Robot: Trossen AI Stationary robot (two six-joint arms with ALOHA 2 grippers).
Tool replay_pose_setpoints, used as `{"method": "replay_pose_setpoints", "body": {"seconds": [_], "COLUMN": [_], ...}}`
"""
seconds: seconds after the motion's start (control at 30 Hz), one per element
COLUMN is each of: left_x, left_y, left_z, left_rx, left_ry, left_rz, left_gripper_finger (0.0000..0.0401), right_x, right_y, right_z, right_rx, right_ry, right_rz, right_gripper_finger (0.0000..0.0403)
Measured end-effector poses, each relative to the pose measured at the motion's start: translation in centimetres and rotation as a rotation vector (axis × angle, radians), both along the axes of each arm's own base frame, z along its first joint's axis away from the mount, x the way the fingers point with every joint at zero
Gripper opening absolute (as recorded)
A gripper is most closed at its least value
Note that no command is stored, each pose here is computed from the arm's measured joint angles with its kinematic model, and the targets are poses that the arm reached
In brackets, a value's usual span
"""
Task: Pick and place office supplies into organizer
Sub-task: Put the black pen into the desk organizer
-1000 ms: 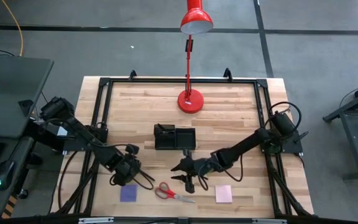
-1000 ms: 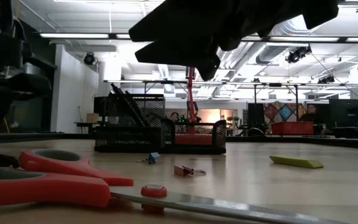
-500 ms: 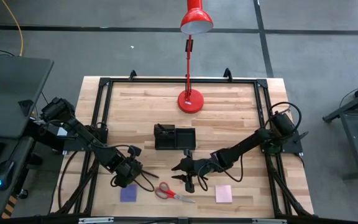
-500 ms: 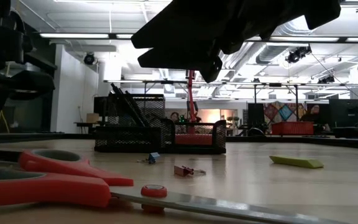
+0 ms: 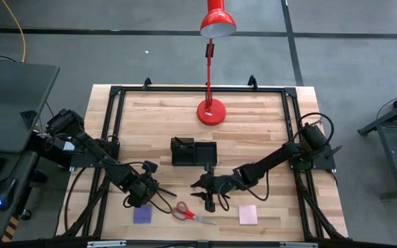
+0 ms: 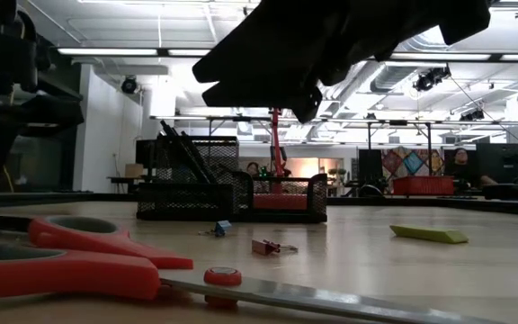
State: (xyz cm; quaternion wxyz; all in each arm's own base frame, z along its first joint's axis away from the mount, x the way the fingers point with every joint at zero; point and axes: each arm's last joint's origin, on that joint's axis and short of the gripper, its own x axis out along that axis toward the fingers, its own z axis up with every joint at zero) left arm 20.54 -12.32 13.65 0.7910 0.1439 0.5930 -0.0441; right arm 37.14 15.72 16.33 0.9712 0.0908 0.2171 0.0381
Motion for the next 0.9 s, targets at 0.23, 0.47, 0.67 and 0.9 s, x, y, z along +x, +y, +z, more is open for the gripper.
{"method": "replay_pose_setpoints", "body": {"seconds": [0.23, 0.47, 0.67, 0.9], "left_x": [0.18, 0.15, 0.14, 0.05], "left_y": [-0.12, -0.17, -0.24, -0.05], "left_z": [0.37, 0.40, 0.40, 0.43], "left_rx": [0.002, -0.014, -0.037, 0.000], "left_ry": [0.006, 0.013, 0.023, 0.015], "left_rz": [-0.007, -0.013, -0.007, 0.019], "left_gripper_finger": [0.0001, 0.0001, 0.0009, 0.0064], "right_x": [-0.09, -0.13, -0.26, -0.31], "right_y": [-0.27, -0.28, -0.34, -0.35], "right_z": [-0.25, -0.35, -0.60, -0.69], "right_rx": [-0.041, -0.017, 0.005, 0.011], "right_ry": [0.017, 0.031, 0.061, 0.072], "right_rz": [-0.059, -0.071, -0.088, -0.090], "right_gripper_finger": [0.0144, 0.0144, 0.0144, 0.0144]}}
